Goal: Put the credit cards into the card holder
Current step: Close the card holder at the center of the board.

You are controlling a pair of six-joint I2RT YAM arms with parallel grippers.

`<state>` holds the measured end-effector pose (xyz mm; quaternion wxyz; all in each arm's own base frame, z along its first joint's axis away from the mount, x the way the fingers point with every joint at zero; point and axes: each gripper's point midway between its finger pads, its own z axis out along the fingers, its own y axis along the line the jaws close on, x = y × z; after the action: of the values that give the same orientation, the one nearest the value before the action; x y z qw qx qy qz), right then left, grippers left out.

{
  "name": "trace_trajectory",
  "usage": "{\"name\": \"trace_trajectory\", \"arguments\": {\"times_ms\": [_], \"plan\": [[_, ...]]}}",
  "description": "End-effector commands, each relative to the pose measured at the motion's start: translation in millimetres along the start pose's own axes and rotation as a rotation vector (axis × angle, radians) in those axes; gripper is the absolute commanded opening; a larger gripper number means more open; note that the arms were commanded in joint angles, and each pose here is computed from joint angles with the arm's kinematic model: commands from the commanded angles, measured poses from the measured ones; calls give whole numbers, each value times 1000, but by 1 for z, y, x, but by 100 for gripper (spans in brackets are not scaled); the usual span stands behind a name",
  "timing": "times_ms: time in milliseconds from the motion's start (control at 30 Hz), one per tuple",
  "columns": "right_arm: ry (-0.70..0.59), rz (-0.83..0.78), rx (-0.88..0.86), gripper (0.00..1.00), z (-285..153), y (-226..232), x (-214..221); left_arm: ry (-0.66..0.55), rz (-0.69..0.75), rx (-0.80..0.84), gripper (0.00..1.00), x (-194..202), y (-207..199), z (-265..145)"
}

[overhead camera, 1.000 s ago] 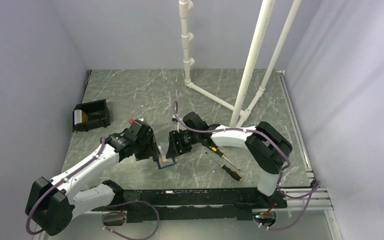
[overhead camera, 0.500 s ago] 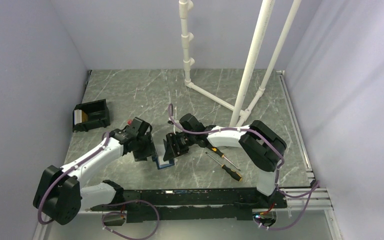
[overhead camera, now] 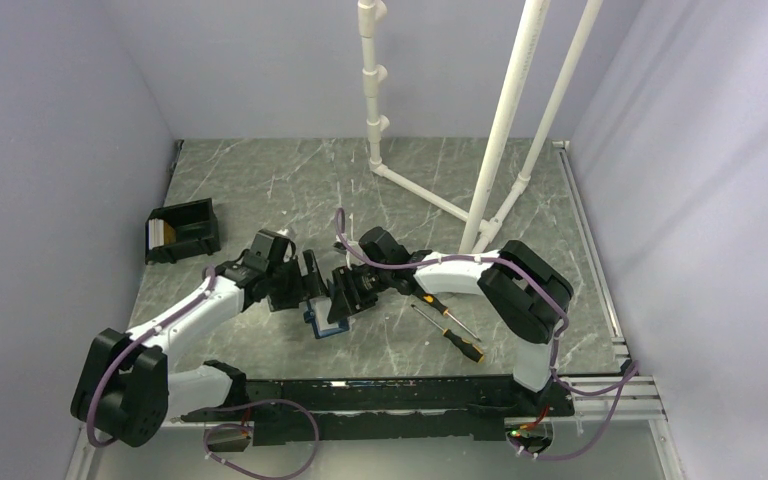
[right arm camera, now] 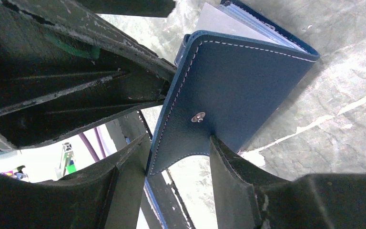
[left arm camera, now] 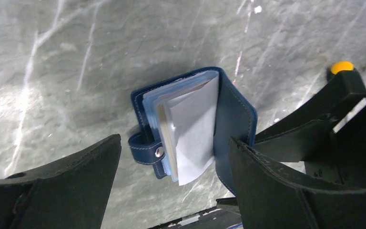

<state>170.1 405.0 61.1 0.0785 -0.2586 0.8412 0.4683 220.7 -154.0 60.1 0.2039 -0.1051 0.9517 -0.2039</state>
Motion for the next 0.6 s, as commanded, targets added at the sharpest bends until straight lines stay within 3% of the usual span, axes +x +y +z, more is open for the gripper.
{"name": "trace_trajectory", "arguments": {"times_ms": [0, 300, 433, 567], "plan": [[-12, -49, -10, 49, 1, 3, -7, -1, 39, 198, 87, -7, -23, 6], [2, -43, -13, 47, 5, 0, -5, 54, 22, 340, 82, 13, -35, 3], [5, -45, -14, 47, 6, 0, -6, 116, -32, 343, 64, 28, -32, -1], [13, -51, -17, 47, 6, 1, -6, 109, -94, 303, 52, 35, -25, -10]]}}
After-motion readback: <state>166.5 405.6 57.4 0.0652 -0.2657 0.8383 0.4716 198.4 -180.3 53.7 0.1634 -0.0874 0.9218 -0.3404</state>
